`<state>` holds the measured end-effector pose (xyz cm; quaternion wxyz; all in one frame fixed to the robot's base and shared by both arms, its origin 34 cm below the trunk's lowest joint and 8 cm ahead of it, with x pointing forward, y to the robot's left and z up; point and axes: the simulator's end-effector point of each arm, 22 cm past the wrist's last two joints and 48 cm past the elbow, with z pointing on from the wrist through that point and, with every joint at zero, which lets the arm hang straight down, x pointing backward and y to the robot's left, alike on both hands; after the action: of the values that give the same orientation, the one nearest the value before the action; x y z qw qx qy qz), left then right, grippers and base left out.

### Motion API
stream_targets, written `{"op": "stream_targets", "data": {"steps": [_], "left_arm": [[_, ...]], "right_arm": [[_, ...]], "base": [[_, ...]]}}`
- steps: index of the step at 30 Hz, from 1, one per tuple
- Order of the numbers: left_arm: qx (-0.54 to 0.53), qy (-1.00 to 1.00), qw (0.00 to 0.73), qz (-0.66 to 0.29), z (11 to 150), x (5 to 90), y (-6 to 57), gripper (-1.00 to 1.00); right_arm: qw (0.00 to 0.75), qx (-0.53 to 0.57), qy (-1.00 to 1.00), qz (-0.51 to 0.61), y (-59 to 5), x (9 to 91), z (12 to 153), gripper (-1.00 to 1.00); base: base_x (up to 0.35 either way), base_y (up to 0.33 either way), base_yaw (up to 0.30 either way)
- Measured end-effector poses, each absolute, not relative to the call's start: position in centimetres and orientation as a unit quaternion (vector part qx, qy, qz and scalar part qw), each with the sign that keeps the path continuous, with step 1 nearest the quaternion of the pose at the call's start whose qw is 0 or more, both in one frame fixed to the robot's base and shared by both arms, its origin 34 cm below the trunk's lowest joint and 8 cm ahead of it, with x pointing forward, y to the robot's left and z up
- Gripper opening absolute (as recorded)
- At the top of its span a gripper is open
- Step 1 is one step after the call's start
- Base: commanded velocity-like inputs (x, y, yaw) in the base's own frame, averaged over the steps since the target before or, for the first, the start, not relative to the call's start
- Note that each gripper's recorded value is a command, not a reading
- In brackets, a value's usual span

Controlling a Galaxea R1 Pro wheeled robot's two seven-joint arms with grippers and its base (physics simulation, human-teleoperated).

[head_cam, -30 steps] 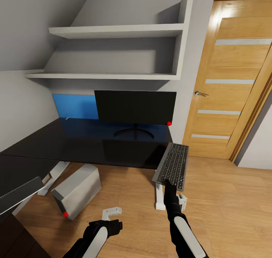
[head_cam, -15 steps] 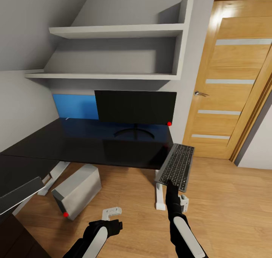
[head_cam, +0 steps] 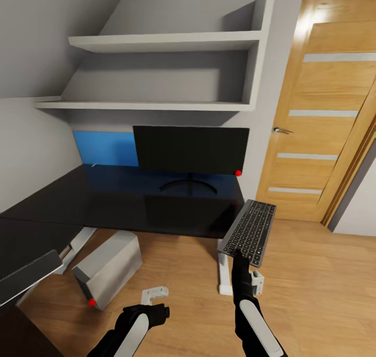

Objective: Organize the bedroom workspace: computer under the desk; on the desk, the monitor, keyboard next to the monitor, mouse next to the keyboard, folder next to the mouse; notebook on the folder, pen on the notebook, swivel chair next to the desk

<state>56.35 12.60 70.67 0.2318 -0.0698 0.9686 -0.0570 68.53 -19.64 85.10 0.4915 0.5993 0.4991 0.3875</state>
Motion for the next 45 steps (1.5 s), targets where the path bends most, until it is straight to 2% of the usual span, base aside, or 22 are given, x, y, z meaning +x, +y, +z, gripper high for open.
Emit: {"op": "stream_targets", "data": {"steps": [30, 45], "left_arm": [[-0.070, 0.969, 0.231, -0.058, 70.61, 56.31, 12.52, 1.00], [-0.071, 0.969, 0.230, -0.059, 70.63, 56.30, 12.40, 1.00]], "right_arm": [[0.491, 0.598, 0.495, 0.396, -19.57, 68.69, 85.46, -1.00], [0.493, 0.598, 0.494, 0.393, -19.85, 68.68, 85.47, -1.00]], "base": [[0.013, 0.012, 0.000], [0.086, 0.072, 0.000]]}}
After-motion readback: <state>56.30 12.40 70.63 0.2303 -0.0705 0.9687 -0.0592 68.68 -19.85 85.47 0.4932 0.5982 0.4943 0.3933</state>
